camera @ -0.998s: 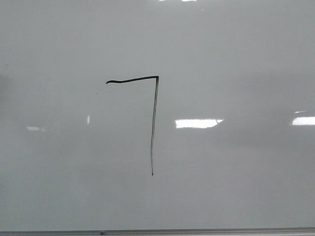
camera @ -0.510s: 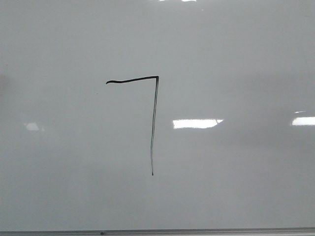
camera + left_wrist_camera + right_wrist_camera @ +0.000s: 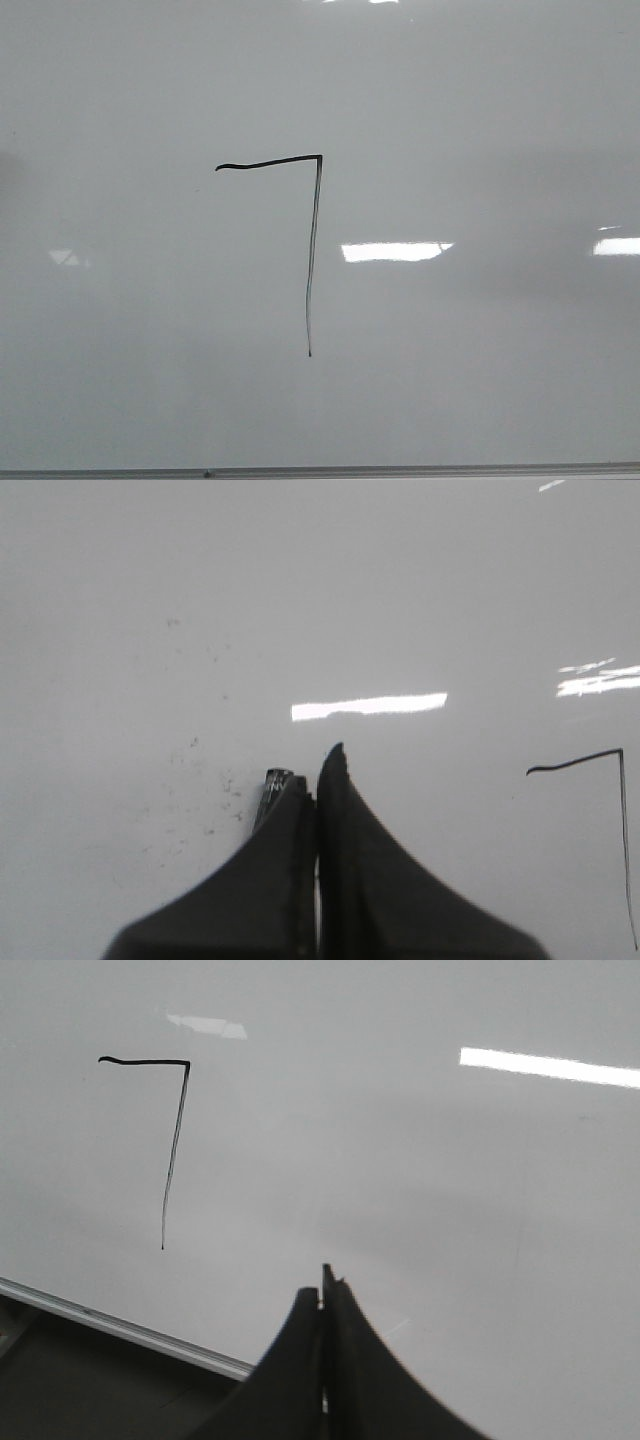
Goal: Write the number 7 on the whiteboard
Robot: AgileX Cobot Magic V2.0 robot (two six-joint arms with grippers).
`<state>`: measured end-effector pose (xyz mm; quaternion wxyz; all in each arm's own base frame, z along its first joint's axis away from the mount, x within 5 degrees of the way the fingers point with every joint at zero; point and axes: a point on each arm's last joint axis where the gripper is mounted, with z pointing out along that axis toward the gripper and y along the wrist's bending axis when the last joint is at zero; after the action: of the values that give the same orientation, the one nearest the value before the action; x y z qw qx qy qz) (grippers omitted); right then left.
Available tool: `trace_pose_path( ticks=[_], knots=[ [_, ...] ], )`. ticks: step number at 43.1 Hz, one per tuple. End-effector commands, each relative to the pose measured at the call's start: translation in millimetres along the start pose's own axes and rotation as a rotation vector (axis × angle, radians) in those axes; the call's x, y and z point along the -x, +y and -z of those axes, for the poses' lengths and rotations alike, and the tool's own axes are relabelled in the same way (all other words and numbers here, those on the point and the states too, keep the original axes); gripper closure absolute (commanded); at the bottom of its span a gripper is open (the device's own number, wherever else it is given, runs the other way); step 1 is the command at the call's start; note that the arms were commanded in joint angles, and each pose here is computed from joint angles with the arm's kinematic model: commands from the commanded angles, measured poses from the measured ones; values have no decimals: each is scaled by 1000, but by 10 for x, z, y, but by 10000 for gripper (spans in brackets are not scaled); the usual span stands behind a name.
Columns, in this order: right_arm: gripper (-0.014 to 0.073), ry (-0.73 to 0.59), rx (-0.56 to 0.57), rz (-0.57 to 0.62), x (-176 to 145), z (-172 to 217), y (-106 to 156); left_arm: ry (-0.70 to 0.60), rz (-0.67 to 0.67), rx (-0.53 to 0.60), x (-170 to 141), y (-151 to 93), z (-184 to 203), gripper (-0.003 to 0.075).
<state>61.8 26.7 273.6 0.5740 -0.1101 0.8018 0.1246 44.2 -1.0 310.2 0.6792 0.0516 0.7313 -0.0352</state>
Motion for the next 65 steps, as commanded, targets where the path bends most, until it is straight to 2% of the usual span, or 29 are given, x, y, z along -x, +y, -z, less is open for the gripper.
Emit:
trace_pose_path(
  ticks=[1,23,28,33,43,48,54,61,65],
  knots=[
    [664,-90,-21,-10,142,26,-13,-118,8,-27,167,-18,23,741],
    [664,-90,-21,-10,142,26,-13,-126,22,-34,168,-22,43,741],
    [664,-90,-21,-10,142,26,-13,-149,-39,-69,170,-56,97,741],
    [664,-90,-21,-10,142,26,-13,-181,-35,-63,157,-58,157,741],
    [664,-90,-21,-10,142,26,-13,-151,-10,50,-217,-37,122,741],
    [664,-87,-20,-10,140,26,-12,-195,-11,98,-429,-17,24,741],
    [664,-86,-20,-10,139,26,-12,-217,-13,128,-677,1,-84,741],
    [664,-87,-20,-10,139,26,-12,-167,-10,130,-992,7,-180,741],
    [664,-85,-19,-10,137,26,-11,-114,-6,128,-1032,6,-185,741]
  ],
)
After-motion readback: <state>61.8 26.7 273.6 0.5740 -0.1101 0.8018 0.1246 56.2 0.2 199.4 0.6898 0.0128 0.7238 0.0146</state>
